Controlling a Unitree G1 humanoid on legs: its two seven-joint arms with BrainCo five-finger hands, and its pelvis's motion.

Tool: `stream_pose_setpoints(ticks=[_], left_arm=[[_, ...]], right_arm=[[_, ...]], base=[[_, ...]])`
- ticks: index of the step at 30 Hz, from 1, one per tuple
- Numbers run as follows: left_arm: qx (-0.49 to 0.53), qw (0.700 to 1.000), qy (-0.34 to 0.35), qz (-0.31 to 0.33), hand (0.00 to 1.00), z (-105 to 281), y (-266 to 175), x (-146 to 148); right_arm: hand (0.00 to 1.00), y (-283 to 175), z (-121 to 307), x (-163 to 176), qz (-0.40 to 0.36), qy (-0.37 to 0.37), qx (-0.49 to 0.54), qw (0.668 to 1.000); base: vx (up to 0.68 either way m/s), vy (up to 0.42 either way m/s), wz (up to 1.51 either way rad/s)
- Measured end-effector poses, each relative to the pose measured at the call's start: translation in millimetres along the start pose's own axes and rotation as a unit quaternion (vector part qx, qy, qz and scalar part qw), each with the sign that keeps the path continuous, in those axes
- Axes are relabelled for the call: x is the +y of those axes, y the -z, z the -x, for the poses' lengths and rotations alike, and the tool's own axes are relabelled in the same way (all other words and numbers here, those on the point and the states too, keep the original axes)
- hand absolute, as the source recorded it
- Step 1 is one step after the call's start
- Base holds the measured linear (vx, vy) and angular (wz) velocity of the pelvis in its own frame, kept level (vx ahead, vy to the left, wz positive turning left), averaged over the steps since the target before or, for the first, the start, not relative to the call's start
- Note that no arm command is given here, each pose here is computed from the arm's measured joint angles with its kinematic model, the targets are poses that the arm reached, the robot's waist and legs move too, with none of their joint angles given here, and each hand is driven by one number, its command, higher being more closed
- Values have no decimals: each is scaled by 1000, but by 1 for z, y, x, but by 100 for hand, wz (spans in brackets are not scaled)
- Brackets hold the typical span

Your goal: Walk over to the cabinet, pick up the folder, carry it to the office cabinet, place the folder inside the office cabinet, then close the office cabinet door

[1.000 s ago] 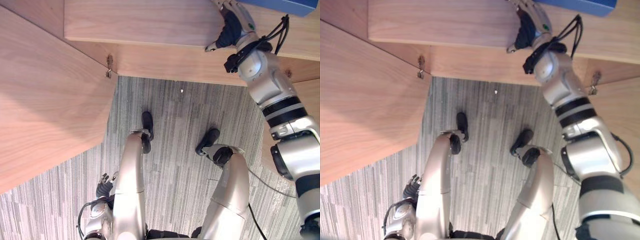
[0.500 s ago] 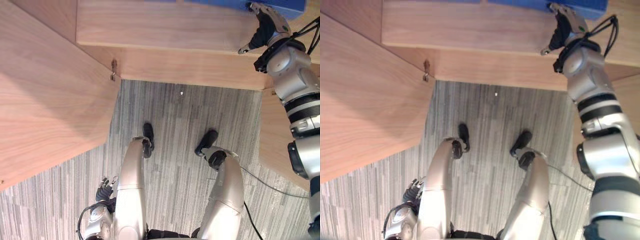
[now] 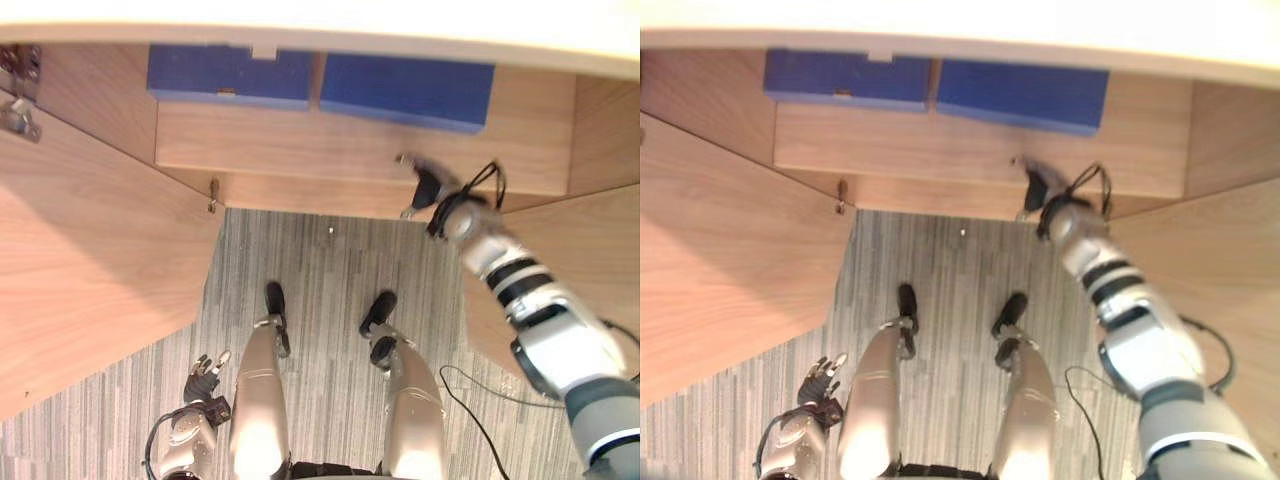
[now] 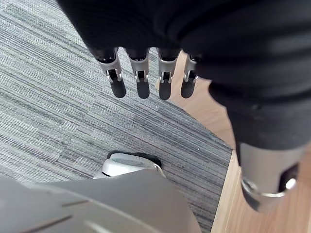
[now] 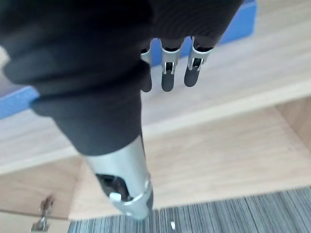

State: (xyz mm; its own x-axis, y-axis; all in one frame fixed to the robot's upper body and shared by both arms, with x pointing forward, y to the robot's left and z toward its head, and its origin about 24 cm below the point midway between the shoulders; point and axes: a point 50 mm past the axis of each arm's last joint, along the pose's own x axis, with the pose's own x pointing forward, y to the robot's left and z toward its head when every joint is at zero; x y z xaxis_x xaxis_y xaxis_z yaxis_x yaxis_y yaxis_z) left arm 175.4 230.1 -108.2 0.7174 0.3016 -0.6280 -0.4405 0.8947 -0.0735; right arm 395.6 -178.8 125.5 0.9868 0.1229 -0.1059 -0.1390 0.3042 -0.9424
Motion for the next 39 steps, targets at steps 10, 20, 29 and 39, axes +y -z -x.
stream_pose_setpoints(ticks=[10,20,29,39], left_arm=[[62,996,-18,-69,0,7,27,24],[151,984,-81,-50,0,31,71,54],[161,984,-70,-40,0,32,80,33],[185,981,-48,-39,0,40,97,13]], right_arm=[[0,56,68,146,-88,-169,111,975],[0,76,216,283,-384,-233,358,818],[0,92,308,315,-511,-111,576,629],[0,110,290,294,-533,-44,554,638]], base=[[77,-32,0],[112,-11,-2],[89,19,-21],[-56,87,-73]])
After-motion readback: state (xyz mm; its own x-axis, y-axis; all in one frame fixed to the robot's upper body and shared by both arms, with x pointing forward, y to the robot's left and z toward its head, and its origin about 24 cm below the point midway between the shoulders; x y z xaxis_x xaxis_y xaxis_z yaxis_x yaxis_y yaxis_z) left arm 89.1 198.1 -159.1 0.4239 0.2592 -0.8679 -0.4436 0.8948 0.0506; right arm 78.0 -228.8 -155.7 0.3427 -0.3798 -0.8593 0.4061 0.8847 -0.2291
